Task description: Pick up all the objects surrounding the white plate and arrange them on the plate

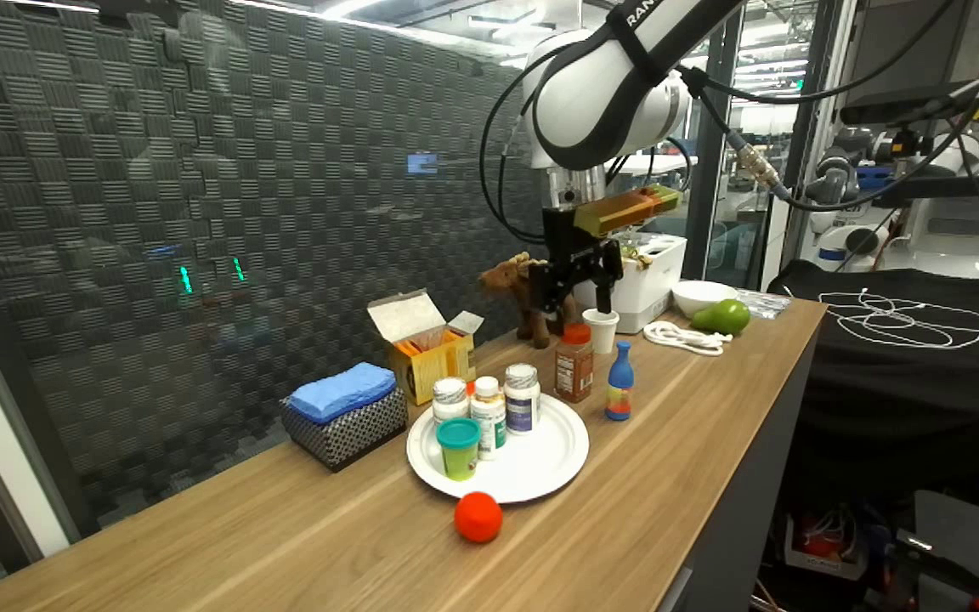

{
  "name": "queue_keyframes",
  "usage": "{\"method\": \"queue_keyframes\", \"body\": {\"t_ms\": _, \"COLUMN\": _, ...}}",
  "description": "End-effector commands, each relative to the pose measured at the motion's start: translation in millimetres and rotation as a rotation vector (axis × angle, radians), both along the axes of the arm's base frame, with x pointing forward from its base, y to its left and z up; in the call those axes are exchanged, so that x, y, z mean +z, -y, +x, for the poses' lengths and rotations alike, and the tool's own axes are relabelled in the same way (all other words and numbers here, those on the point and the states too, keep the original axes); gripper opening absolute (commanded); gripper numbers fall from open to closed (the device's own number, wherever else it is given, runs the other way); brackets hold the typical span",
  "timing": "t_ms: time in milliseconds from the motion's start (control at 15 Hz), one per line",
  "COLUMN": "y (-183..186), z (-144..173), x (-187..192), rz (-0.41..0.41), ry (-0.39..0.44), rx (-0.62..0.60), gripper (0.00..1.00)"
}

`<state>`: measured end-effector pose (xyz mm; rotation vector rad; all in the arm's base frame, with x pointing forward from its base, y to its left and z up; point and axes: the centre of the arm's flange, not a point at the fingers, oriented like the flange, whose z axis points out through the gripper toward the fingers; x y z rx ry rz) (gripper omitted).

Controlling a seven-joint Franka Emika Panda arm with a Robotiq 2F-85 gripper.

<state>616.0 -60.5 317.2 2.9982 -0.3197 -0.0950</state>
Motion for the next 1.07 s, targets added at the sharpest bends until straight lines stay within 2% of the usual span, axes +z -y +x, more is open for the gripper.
{"method": "queue_keyframes", "body": {"t_ms": 0, "y": -1, "z": -2, "x": 4, "rz": 0.031, "ry": 0.02, "rx": 0.016, "gripper": 0.72}}
{"method": "queue_keyframes", "body": {"t_ms": 400, "y": -7, "z": -3, "x": 2, "rz": 0.047, "ry": 0.011, "rx": 0.027, "gripper": 0.27}}
{"method": "queue_keyframes", "body": {"t_ms": 467, "y": -7, "z": -4, "x": 2, "rz": 0.047, "ry": 0.012, "rx": 0.029, "gripper": 0.23}}
{"method": "queue_keyframes", "body": {"t_ms": 733, "y": -9, "z": -7, "x": 6, "rz": 0.047, "ry": 0.012, "rx": 0.019, "gripper": 0.23}}
{"method": "queue_keyframes", "body": {"t_ms": 1000, "y": -17, "z": -9, "x": 26, "rz": 0.016, "ry": 0.026, "rx": -0.009, "gripper": 0.23}}
